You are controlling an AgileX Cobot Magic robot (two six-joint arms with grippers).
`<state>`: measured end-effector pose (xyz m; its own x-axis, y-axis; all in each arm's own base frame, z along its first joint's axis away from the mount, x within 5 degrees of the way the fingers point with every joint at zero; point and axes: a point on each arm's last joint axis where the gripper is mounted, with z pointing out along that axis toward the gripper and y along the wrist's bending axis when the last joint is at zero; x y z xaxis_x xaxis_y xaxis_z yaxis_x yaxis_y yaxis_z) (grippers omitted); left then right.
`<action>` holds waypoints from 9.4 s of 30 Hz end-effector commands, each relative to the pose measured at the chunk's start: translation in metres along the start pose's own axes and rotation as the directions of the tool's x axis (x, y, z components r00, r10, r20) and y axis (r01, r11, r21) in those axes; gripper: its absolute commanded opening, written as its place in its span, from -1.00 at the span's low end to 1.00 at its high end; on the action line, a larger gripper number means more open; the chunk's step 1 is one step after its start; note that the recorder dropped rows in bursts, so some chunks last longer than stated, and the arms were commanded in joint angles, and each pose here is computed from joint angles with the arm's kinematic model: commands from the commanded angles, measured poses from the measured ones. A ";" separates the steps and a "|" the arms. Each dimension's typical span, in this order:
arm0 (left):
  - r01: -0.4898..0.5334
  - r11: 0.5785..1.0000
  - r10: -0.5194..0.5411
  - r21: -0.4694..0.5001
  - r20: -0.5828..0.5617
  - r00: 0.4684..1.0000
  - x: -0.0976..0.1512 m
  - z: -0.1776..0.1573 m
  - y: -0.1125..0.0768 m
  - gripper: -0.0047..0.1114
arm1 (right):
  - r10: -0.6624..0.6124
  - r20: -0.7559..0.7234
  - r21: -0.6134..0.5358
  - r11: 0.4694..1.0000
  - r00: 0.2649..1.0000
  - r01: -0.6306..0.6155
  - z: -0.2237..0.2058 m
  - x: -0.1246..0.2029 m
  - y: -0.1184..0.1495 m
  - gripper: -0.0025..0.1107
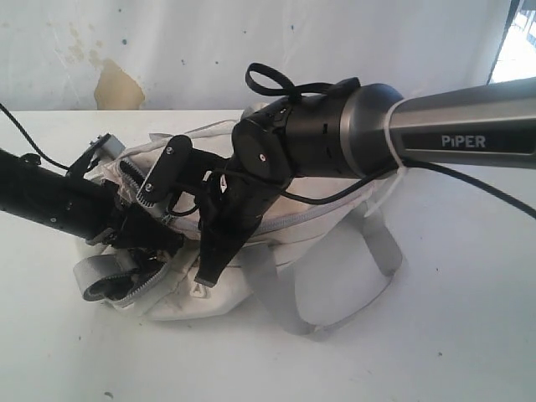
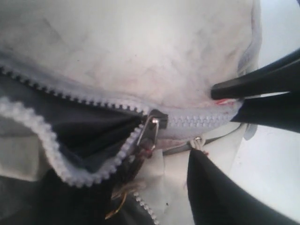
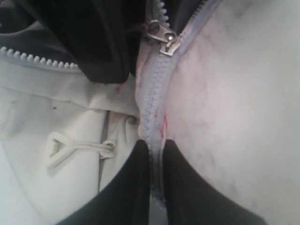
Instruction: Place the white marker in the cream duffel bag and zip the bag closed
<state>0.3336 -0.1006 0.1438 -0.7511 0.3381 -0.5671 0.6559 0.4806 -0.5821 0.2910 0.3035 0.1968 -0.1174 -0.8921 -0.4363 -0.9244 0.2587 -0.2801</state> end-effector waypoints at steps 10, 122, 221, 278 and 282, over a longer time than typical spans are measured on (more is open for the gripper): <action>0.055 0.992 -0.059 0.116 0.034 0.998 0.006 0.015 0.006 -0.35 | -0.004 0.026 0.022 1.000 1.000 0.003 -0.001 -0.002 -0.002 -0.96; 0.181 0.844 -0.103 -0.505 0.178 0.979 -0.115 -0.137 -0.015 0.14 | 0.279 0.225 0.052 0.953 0.934 -0.297 -0.052 -0.022 -0.014 0.25; 0.321 0.427 0.672 -0.845 0.534 0.513 0.164 -0.236 -0.302 -0.92 | 0.284 0.779 0.480 0.303 0.559 -0.823 -0.363 0.225 0.135 -0.96; 0.339 0.454 0.684 -0.824 0.566 0.460 0.201 -0.147 -0.177 -0.92 | 0.163 0.831 0.474 0.293 0.532 -0.830 -0.211 0.291 0.134 -0.96; 0.339 0.454 0.684 -0.824 0.566 0.460 0.201 -0.147 -0.177 -0.92 | 0.173 0.827 0.474 0.297 0.535 -0.829 -0.210 0.291 0.134 -0.96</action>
<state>0.0557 0.0010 0.2188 0.1345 0.0378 -0.9902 -0.0231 0.9991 0.0350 0.0562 0.0005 0.2148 0.0894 -0.1192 -0.9888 0.0012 0.9928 -0.1196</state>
